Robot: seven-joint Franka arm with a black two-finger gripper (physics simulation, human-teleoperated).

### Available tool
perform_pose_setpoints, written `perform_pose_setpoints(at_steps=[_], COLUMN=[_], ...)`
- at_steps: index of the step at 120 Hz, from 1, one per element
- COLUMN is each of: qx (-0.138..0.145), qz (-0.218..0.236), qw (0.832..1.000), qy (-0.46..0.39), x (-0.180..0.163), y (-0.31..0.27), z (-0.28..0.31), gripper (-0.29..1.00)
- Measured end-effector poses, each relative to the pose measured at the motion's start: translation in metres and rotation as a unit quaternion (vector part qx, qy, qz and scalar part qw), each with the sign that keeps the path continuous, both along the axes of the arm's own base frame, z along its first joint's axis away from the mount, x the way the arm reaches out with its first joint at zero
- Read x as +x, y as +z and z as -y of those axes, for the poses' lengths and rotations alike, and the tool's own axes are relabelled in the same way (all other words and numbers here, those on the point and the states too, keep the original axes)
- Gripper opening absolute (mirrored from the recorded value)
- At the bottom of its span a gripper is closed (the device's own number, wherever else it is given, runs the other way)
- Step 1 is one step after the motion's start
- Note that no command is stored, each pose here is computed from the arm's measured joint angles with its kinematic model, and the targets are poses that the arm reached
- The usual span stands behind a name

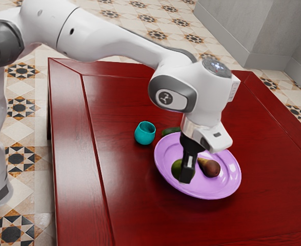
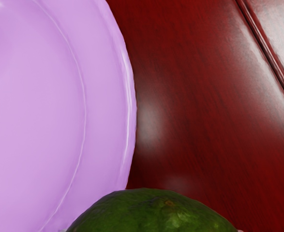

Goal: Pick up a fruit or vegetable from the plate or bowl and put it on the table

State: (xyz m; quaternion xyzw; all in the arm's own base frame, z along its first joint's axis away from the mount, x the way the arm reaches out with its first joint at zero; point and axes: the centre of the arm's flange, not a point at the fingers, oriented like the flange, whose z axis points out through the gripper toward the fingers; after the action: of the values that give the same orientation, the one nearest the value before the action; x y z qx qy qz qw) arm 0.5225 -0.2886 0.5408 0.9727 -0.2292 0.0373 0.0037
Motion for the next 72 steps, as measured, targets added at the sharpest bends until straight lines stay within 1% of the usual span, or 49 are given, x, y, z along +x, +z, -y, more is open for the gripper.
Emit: perform_pose_setpoints(at_steps=[38,44,52,61,72], qx=[0.000,-0.001,-0.002,-0.004,-0.004], qz=[-0.005,-0.006,-0.008,-0.008,-0.008], qw=[1.000,1.000,1.000,1.000,1.000], qy=[-0.021,-0.021,-0.021,-0.020,-0.019], x=[-0.008,-0.008,-0.008,-0.008,-0.008], y=[-0.007,-0.008,-0.008,-0.008,-0.008], z=[0.024,0.025,0.025,0.025,0.025], gripper=[0.32,0.43,0.53,0.60,0.65])
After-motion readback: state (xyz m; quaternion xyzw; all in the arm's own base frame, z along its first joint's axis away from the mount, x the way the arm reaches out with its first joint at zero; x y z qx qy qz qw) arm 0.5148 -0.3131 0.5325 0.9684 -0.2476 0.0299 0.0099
